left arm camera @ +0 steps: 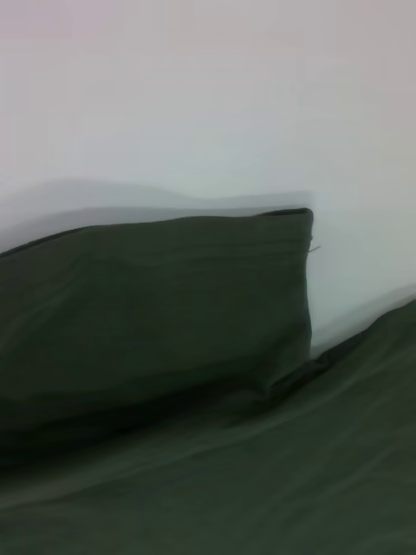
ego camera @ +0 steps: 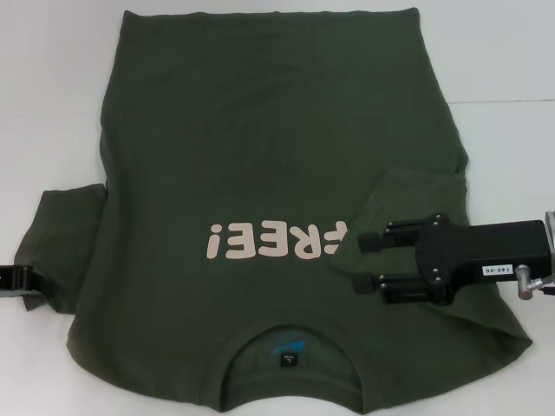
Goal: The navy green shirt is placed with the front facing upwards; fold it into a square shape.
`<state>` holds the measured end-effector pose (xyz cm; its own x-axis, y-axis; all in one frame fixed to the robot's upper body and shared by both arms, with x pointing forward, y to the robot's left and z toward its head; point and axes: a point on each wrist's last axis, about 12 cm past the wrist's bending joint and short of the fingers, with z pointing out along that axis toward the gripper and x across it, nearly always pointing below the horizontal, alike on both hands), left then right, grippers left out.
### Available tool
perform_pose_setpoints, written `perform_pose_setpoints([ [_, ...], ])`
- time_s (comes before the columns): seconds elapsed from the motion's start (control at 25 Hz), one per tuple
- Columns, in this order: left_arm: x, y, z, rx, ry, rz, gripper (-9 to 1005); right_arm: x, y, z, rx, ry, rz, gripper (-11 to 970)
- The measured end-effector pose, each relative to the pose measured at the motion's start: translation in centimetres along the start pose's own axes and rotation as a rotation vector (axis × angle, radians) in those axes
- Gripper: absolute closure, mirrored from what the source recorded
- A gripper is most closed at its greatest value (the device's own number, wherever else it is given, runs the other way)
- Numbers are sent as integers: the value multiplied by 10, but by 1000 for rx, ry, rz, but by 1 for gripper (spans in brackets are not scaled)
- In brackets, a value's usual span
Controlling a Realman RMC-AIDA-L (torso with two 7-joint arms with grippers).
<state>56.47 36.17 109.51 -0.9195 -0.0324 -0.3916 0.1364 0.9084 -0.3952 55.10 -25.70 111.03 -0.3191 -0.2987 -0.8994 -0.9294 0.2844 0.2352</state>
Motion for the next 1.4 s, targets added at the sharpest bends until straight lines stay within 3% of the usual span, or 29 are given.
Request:
perform_pose_setpoints([
  [0.72, -2, 1, -2, -18, -9, 11, 964, -1, 0, 0, -2, -10, -1, 286],
  [1.4, -1, 23, -9, -169, -72, -24, 965, -1, 0, 1, 2, -10, 1, 286],
])
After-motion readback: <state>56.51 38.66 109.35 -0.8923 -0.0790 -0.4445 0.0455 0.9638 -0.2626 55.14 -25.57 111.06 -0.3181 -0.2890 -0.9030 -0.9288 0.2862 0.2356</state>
